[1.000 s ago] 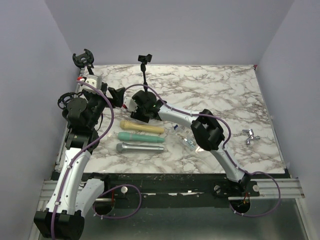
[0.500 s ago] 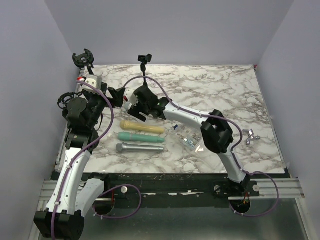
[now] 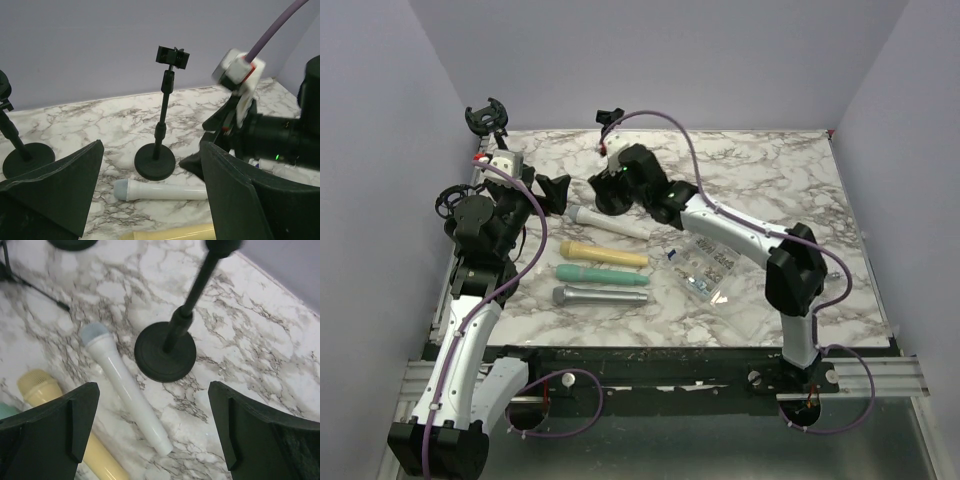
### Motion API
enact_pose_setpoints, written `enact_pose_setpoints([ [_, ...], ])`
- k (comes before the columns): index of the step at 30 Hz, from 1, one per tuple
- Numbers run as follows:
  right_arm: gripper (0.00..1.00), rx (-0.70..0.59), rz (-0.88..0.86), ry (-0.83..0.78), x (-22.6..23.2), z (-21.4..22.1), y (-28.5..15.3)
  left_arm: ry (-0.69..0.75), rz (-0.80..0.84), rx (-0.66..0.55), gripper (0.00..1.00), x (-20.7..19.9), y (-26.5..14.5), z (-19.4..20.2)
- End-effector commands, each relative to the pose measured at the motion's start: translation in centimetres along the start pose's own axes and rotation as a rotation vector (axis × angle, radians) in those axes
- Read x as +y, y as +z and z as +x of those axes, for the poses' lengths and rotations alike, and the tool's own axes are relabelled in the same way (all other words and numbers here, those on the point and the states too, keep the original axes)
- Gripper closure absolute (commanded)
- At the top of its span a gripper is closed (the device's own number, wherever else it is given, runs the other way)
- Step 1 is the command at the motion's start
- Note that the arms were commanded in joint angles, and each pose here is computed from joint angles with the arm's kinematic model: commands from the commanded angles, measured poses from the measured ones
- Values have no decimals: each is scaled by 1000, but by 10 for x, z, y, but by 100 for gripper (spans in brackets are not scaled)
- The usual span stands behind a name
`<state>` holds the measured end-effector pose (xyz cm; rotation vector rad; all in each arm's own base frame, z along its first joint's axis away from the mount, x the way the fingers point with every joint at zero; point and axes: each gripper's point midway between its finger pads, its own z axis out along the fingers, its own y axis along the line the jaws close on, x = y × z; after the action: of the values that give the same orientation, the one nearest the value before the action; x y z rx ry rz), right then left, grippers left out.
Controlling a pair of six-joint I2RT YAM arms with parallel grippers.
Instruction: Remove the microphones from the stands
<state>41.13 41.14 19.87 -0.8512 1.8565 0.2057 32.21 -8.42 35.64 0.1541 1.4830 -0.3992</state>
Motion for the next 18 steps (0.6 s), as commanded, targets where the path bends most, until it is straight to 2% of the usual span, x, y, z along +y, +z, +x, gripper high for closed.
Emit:
enact_pose_setpoints([
  [1, 0, -212, -24, 395, -49, -58, -31, -6, 18, -14, 19, -2, 1, -2],
  [5, 2, -372, -121, 543, -71, -86, -53, -12, 23, -14, 19, -3, 1, -2],
  [9, 8, -490, -189, 567, -80, -109, -63, -17, 29, -16, 19, -4, 1, -2],
  [18, 18, -501, -274, 596, -72, -129, -28, -18, 33, -19, 19, -5, 0, -3],
])
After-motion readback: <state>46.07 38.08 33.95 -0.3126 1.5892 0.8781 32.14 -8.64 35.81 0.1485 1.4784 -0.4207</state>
